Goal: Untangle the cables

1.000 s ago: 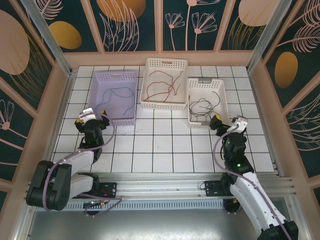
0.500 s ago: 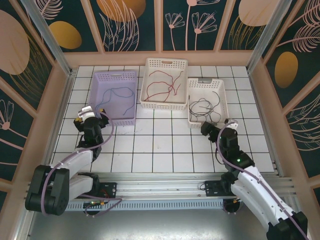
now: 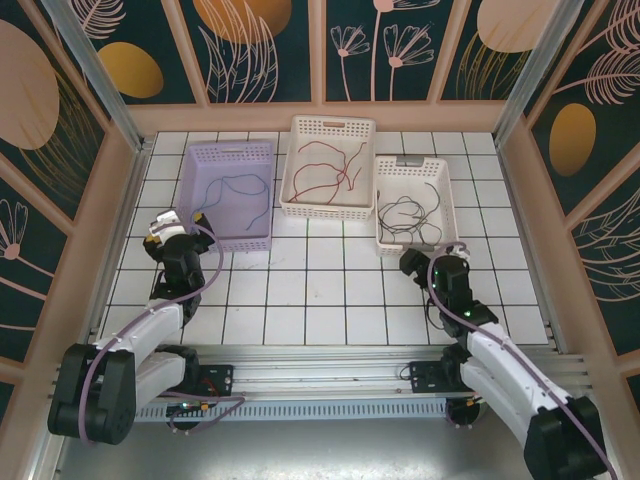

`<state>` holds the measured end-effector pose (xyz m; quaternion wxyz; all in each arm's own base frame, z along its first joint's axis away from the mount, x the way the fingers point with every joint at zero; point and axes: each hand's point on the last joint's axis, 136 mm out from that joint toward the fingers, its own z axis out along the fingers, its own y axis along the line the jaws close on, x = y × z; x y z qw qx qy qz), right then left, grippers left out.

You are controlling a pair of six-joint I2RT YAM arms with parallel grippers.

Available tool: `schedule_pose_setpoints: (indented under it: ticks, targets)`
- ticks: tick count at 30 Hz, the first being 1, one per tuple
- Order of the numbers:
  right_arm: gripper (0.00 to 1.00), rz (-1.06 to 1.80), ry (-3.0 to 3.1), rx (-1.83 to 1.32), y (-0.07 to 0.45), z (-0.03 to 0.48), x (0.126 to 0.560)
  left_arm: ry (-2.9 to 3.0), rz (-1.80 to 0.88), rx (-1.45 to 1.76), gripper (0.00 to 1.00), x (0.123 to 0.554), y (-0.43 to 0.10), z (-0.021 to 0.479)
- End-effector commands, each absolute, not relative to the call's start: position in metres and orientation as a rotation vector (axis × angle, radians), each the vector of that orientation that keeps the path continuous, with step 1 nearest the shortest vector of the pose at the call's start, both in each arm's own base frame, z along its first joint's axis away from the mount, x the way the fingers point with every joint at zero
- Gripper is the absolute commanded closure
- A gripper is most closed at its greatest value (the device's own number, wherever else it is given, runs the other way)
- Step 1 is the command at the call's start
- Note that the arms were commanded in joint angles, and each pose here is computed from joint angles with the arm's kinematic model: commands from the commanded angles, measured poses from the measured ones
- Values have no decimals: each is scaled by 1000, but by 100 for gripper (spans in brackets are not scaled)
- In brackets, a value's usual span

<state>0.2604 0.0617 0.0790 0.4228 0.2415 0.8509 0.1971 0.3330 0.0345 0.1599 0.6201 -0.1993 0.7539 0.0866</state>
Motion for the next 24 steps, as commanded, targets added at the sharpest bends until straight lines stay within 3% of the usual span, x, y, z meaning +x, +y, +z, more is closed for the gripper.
schedule_pose_setpoints:
  ticks: [1, 24]
  targets:
    - [1, 592, 2069, 576, 70, 93, 276, 1694, 192, -492, 1, 336, 38, 173]
    - [1, 646, 2017, 596, 72, 106, 346, 1690, 158, -502, 1, 340, 35, 174]
